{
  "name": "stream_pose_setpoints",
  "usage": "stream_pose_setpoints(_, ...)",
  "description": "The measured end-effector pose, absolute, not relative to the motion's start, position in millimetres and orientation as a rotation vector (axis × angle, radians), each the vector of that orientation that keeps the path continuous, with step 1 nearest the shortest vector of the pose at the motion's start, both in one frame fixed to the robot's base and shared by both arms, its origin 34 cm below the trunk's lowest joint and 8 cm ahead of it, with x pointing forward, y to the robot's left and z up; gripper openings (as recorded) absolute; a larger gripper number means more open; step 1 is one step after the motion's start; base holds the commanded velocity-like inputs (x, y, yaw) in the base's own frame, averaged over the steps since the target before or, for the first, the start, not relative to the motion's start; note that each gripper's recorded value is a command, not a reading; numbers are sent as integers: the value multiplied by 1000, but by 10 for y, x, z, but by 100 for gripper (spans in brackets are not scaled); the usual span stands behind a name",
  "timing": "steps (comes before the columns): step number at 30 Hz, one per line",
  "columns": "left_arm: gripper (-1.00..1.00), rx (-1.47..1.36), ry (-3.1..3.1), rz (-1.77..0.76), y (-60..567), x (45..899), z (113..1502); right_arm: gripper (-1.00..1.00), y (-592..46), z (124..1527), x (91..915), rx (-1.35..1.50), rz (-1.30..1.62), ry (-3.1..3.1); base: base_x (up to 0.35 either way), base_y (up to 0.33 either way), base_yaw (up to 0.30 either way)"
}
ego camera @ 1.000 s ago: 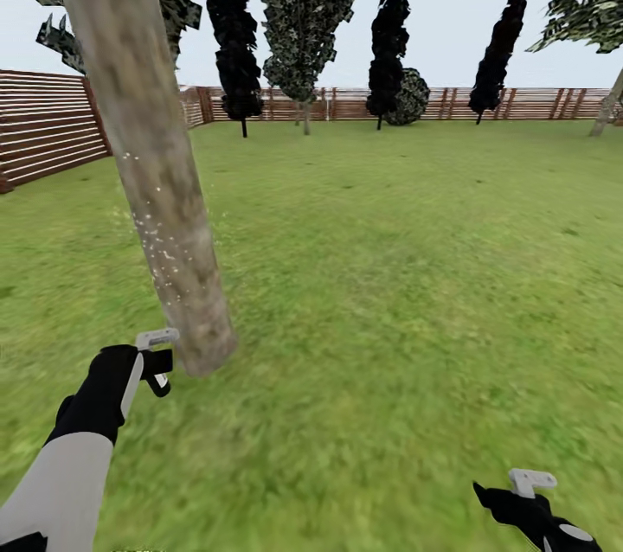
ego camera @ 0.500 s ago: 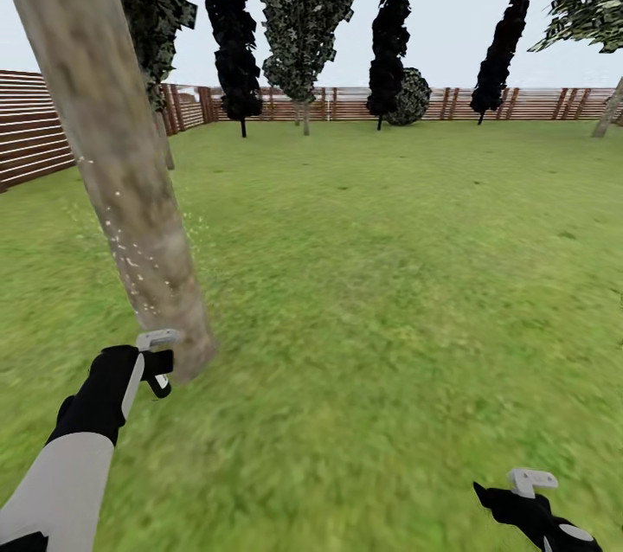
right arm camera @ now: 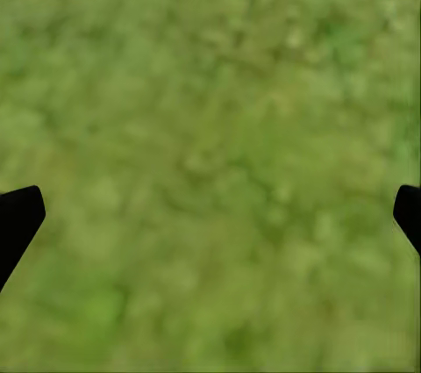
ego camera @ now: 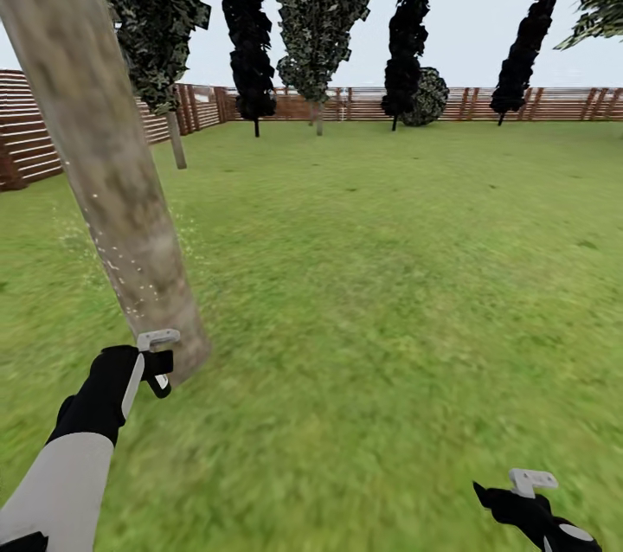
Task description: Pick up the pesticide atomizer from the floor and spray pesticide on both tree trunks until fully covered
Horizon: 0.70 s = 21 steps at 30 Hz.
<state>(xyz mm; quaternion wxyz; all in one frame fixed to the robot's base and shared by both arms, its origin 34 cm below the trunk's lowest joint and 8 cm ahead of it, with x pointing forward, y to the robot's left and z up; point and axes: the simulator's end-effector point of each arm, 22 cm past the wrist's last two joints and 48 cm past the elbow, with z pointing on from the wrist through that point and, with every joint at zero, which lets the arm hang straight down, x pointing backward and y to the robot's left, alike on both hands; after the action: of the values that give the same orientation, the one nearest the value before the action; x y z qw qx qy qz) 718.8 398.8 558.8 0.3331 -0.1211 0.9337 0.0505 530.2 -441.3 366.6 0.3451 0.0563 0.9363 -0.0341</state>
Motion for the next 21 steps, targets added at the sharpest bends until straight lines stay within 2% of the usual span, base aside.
stream_pose_setpoints(21, -100, -316, 2439, 132, 3985, 7188, 5588, 100, -4407, 3662, 5300, 145, -87, 2432, 133, -271, 211)
